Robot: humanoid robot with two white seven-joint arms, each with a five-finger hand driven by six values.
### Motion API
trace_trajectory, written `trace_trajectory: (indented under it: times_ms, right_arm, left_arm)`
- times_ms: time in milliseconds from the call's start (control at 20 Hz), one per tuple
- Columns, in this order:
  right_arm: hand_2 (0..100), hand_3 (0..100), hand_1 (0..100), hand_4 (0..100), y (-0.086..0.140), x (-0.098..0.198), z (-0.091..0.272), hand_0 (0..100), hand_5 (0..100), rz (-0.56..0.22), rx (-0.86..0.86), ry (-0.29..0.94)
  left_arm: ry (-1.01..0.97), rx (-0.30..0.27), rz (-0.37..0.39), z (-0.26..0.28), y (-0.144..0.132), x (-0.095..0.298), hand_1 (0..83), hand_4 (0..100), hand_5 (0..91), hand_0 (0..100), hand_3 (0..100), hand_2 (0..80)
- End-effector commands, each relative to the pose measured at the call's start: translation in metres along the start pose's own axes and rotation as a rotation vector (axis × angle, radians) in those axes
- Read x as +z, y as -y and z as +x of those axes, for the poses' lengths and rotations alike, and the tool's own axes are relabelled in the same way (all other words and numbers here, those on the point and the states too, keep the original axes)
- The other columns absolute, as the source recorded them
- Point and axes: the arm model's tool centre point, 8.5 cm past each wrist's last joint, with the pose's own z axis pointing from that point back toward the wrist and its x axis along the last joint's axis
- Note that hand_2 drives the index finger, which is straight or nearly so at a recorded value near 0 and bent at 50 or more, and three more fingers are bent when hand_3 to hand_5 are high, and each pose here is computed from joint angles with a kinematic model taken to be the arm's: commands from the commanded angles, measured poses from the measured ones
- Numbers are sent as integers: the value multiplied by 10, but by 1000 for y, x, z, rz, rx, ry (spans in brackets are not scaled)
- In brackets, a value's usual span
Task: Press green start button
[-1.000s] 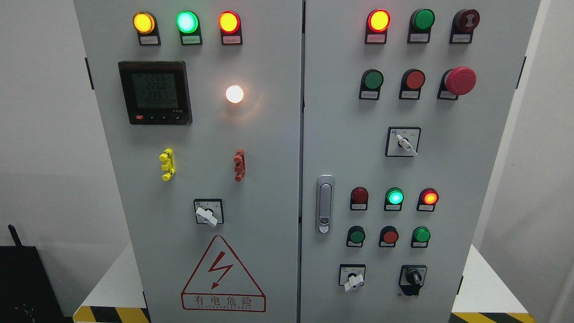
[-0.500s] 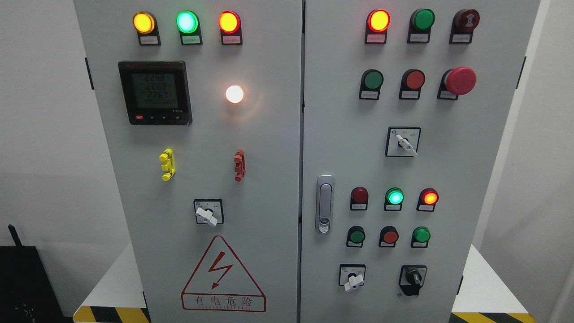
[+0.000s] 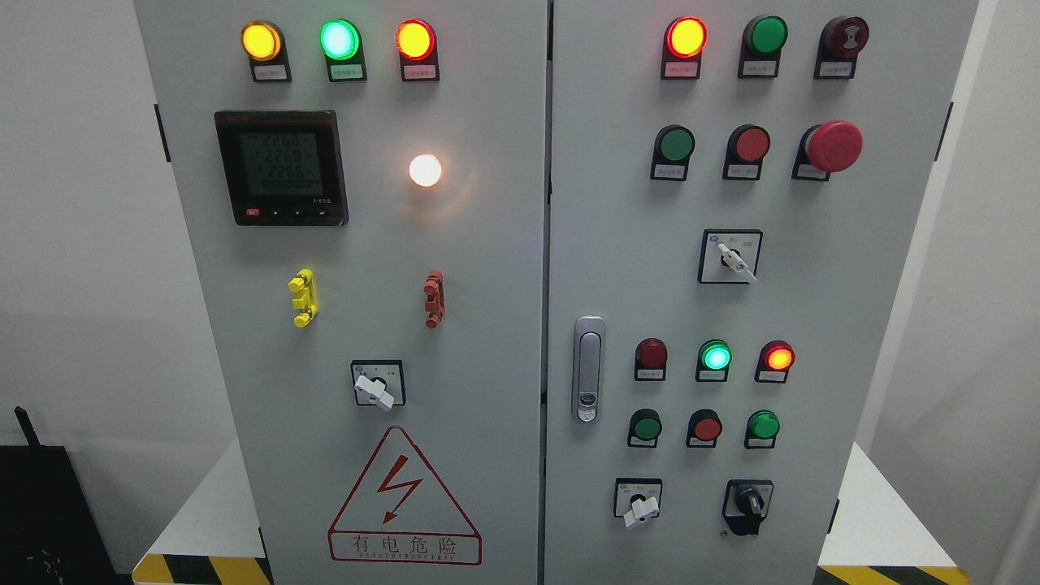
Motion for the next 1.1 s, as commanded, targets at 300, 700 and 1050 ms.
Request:
trace_trajectory:
  times_ms: [300, 700, 1050]
  right_arm:
    - [0, 500, 326, 435, 7, -16, 12, 60, 179, -21, 281, -2]
    - [0, 620, 365, 558, 23, -30, 20, 105, 348, -50, 497, -17]
    - [0, 681, 395, 637, 38, -46, 28, 345, 459, -96, 697, 15]
  left_arm:
    - [-24, 3, -2, -16, 1, 1, 556, 0, 0, 120, 0, 0]
    - [-26, 4, -2, -17, 1, 1, 556, 0, 0, 120, 0, 0]
    - [-26, 4, -2, -17, 1, 1, 556, 0, 0, 120, 0, 0]
